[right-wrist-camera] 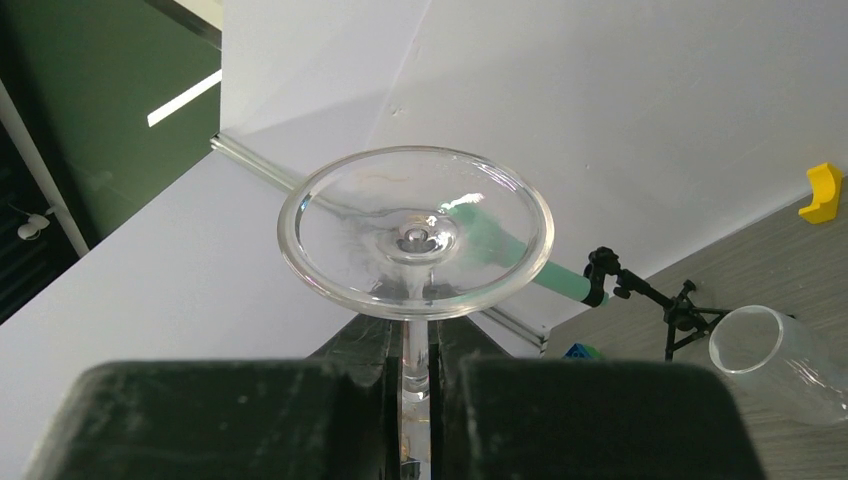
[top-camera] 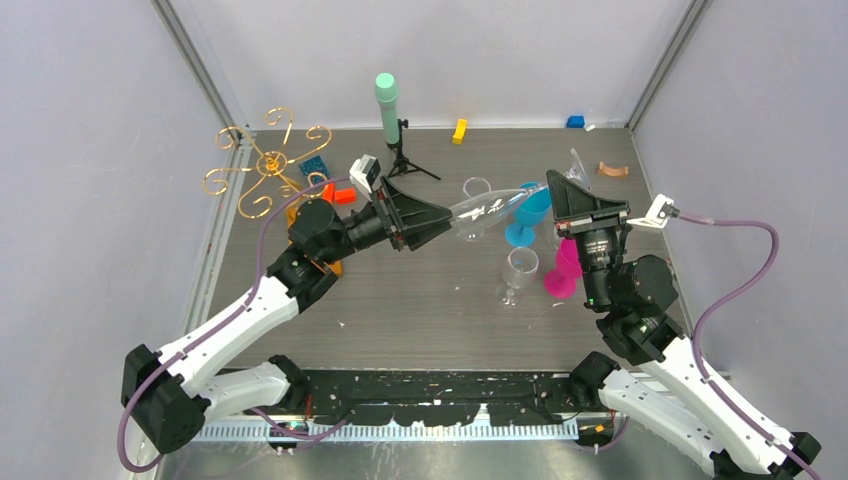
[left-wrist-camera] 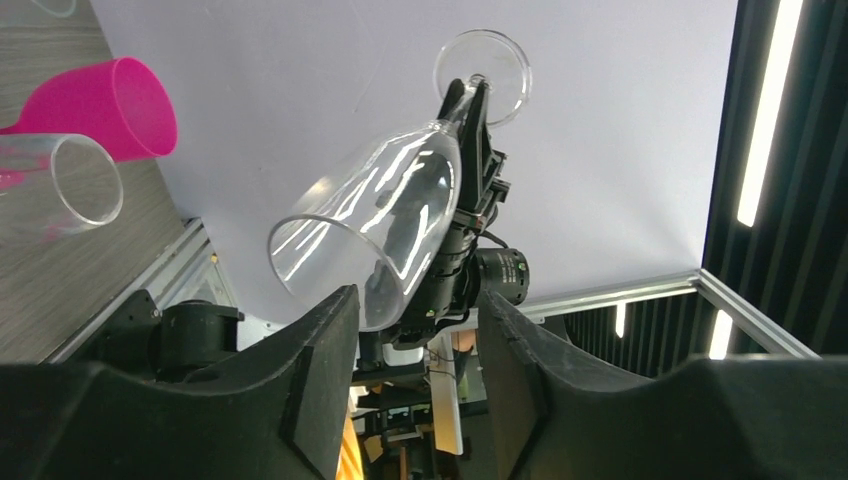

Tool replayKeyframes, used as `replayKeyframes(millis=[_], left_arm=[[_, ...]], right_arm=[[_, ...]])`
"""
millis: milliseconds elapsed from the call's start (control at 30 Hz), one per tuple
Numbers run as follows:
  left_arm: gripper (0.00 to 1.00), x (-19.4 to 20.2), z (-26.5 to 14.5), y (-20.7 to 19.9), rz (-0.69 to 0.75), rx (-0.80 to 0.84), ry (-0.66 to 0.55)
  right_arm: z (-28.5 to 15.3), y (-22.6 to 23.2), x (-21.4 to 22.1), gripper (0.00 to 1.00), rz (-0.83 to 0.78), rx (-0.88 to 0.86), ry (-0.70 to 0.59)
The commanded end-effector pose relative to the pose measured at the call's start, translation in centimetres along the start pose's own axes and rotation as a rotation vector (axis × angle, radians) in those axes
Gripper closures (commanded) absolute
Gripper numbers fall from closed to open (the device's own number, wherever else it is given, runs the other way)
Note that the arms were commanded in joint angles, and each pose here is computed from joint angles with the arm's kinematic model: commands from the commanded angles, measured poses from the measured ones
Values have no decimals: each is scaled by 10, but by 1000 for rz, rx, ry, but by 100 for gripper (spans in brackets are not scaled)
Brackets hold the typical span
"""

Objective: Take the wine glass off the wine glass rack

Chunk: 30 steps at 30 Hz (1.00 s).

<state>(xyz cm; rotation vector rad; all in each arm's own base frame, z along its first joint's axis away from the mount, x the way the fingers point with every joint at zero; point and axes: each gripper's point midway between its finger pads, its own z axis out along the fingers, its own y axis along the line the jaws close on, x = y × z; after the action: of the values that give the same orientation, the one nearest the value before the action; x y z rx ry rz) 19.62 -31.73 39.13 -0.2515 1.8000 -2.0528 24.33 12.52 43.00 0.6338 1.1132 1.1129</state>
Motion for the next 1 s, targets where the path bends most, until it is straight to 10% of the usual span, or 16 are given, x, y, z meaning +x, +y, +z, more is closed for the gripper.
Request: replayKeyframes(millis=[0,800,967], left_arm=[[53,7,-7,-31,30,110,17],[100,1,1,-55,5,290,-60],[100,1,-2,-55,98,230,-82]], right_arm=[[1,2,-13,100,83,9,-64],[0,-10,4,100,131,82,9],[-2,-8,10,63,86,77,56]])
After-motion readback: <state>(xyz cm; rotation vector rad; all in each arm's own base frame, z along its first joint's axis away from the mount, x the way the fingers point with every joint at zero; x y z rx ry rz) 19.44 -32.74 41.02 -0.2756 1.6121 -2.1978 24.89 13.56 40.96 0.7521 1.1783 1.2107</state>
